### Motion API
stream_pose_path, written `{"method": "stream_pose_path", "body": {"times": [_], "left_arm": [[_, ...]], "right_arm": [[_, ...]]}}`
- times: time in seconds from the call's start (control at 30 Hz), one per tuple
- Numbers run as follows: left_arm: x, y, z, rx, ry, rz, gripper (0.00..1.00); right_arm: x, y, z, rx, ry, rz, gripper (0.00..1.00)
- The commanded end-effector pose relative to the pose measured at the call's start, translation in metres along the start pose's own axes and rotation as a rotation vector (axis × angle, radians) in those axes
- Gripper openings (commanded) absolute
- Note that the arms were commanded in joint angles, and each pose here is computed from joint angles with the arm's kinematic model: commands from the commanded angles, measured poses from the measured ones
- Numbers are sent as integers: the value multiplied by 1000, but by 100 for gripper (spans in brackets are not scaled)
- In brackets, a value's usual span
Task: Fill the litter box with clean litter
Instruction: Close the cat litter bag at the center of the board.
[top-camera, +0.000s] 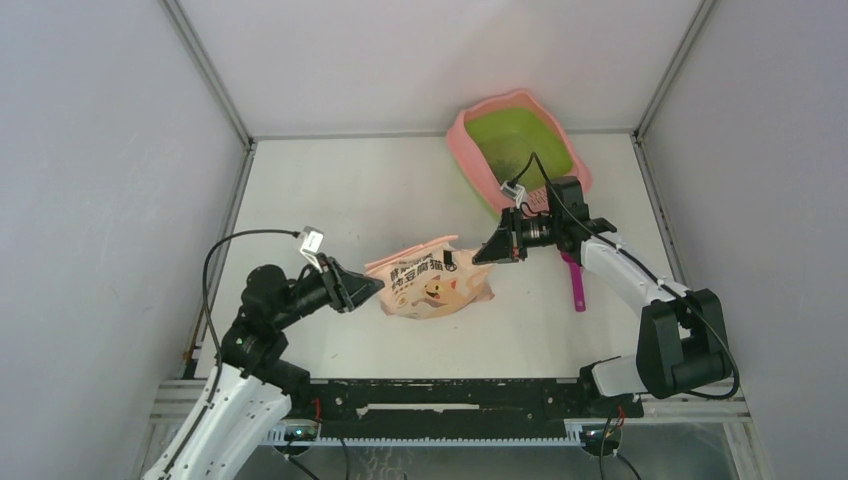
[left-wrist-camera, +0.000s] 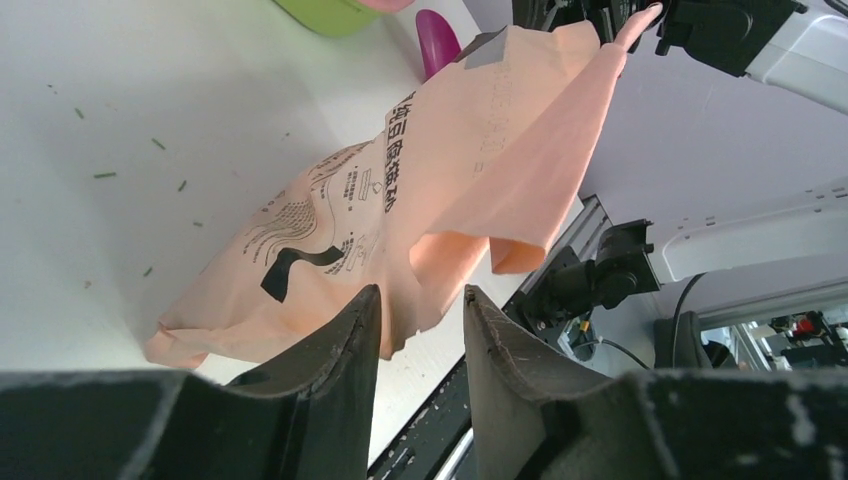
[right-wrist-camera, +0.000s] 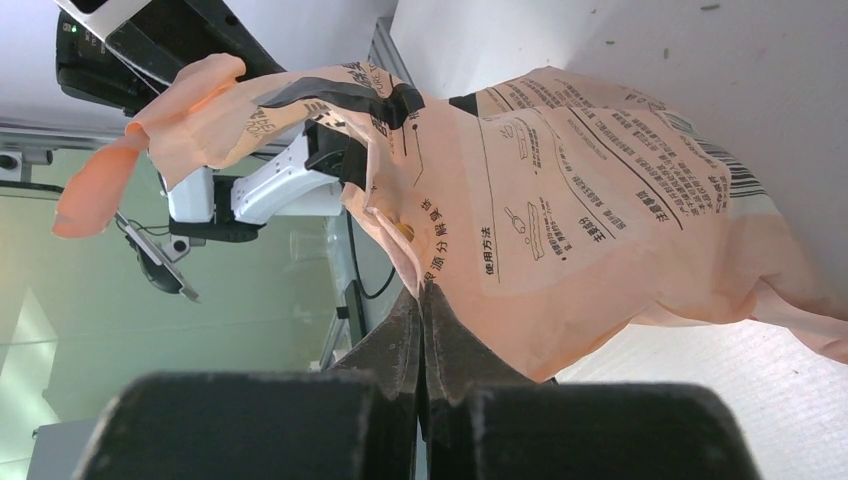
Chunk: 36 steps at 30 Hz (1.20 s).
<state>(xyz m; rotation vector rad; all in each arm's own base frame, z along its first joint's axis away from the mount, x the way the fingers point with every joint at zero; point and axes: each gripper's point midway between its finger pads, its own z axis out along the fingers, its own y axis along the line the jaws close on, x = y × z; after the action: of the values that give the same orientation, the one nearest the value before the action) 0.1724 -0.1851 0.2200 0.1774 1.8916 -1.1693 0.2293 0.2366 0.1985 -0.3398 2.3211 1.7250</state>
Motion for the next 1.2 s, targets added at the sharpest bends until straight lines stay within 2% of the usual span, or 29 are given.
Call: {"method": "stream_pose_path", "body": {"times": [0.0, 0.1, 0.13, 0.23, 0.27, 0.5, 0.7, 0.87, 1.17], "left_arm": [[-8, -1, 14, 15, -37, 15, 40], [-9, 0, 22, 17, -39, 15, 39], [-9, 0, 24, 22, -41, 11, 35], [-8, 2, 28, 17, -24, 1, 3], [-7, 3, 29, 11, -13, -1, 0], [-10, 6, 18, -52, 65, -21, 0], [-30, 0, 17, -35, 100, -61, 0], [-49, -13, 29, 69, 129, -109, 0], [-54, -13, 41, 175, 190, -223, 0]], "right_arm": [[-5, 14, -2, -28, -15, -53, 0], [-7, 16, -2, -38, -20, -57, 0], [-7, 16, -2, -40, -19, -57, 0], [-7, 13, -4, -35, -19, -43, 0], [-7, 13, -5, -37, -17, -39, 0], [2, 10, -11, -21, 0, 32, 0], [-3, 11, -16, -25, -15, 62, 0], [-19, 16, -24, -62, -29, 87, 0], [-30, 17, -20, -108, -6, 135, 0]]}}
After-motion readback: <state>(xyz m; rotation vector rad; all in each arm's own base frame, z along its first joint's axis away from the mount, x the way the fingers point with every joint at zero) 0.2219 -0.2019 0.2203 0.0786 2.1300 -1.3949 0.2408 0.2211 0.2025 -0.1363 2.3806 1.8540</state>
